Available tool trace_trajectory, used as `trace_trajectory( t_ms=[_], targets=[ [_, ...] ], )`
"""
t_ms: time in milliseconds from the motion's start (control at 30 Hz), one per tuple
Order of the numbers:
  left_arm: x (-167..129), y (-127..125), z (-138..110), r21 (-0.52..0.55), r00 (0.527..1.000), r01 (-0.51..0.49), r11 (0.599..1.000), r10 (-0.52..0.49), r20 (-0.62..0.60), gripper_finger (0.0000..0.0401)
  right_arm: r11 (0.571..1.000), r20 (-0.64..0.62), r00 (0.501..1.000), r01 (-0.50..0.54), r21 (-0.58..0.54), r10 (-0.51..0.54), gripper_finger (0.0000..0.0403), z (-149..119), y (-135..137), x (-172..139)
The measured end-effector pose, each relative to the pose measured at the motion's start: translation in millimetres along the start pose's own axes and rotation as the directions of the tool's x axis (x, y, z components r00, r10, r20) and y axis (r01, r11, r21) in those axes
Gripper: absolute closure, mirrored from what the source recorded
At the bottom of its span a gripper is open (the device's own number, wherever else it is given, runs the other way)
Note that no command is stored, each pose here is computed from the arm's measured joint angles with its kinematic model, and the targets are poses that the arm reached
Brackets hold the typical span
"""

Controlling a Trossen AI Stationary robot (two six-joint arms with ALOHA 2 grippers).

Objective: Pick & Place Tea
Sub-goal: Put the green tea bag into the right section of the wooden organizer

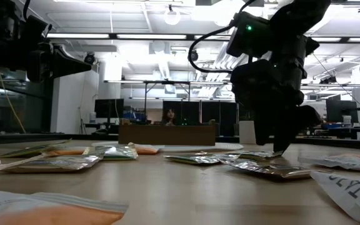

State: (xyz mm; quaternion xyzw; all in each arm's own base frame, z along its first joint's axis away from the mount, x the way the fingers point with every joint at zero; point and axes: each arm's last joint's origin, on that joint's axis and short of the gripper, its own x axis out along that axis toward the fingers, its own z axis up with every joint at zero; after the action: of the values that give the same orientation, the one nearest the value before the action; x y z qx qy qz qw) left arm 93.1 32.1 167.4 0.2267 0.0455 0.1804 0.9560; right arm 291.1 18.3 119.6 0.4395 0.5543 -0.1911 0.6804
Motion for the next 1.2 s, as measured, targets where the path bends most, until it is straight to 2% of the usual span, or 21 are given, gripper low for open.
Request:
trace_trajectory(
  t_ms=[633,933,1200],
  targets=[
    [0,0,0,0.0,1.0,0.0,1.0,0.0,0.0,0.04,0.997,0.004,0.997,0.082,0.005,-0.082,0.039,-2,-8,1],
    [0,0,0,0.0,1.0,0.0,1.0,0.0,0.0,0.04,0.999,-0.028,0.998,0.055,0.003,-0.054,0.0401,5,-13,-2],
    [0,0,0,0.0,1.0,0.0,1.0,0.0,0.0,0.04,0.998,0.062,0.996,0.061,-0.02,-0.059,0.0402,3,-11,-21]
  ],
)
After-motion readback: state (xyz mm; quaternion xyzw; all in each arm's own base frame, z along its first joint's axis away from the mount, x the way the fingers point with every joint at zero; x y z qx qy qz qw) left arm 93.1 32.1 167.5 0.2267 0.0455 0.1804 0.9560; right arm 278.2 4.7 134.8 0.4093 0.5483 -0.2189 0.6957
